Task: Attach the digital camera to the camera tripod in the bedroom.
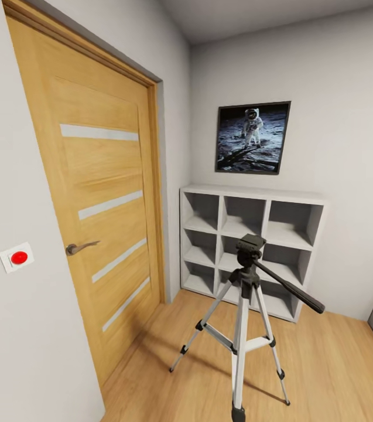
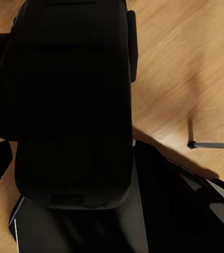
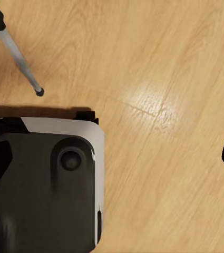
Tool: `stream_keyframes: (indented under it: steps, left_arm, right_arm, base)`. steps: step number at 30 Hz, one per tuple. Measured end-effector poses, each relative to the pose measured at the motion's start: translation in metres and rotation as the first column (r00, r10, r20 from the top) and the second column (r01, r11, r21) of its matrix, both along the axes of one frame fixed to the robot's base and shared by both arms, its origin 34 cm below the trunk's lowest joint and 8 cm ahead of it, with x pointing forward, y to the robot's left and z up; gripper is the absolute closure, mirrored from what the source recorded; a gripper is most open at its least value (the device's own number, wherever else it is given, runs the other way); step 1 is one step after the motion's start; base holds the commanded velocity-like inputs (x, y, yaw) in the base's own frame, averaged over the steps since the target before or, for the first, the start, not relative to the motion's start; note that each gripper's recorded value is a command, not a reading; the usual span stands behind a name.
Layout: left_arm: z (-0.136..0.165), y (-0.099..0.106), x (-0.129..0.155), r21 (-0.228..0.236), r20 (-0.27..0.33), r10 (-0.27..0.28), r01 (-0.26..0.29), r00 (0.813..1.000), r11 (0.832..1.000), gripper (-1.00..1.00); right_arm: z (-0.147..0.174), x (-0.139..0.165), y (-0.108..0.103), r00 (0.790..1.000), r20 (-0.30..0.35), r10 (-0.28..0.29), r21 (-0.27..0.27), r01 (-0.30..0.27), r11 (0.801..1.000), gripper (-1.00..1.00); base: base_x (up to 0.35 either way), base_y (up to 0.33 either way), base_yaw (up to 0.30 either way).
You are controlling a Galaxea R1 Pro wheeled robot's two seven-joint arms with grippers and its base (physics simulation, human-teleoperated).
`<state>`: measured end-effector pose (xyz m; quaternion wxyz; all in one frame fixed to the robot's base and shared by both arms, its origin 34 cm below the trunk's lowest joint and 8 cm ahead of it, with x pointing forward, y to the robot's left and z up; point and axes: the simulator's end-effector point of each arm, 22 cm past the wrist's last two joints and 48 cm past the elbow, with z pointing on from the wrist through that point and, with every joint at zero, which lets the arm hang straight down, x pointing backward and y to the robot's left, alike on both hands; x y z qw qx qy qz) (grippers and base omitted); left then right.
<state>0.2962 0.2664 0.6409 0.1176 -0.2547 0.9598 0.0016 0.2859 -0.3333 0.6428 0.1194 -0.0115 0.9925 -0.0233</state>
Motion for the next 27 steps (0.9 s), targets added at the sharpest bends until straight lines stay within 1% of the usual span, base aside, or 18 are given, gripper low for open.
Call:
stream_keyframes:
  steps: [6, 27]
  left_arm:
    - [0.0001, -0.0001, 0.0003, 0.000, 0.001, 0.000, 0.000, 1.000, 1.000, 1.00]
    - [0.0001, 0.0023, 0.0002, 0.003, 0.001, 0.008, -0.008, 1.000, 1.000, 1.00]
  right_arm:
    - [-0.0004, -0.0011, 0.0009, 1.000, -0.005, -0.002, 0.001, 0.002, 1.000, -1.00]
    - [-0.0007, -0.0020, 0.0017, 1.000, -0.009, -0.002, 0.002, 0.002, 1.000, -1.00]
  base:
    - [0.005, 0.009, -0.094]
    - [0.000, 0.000, -0.232]
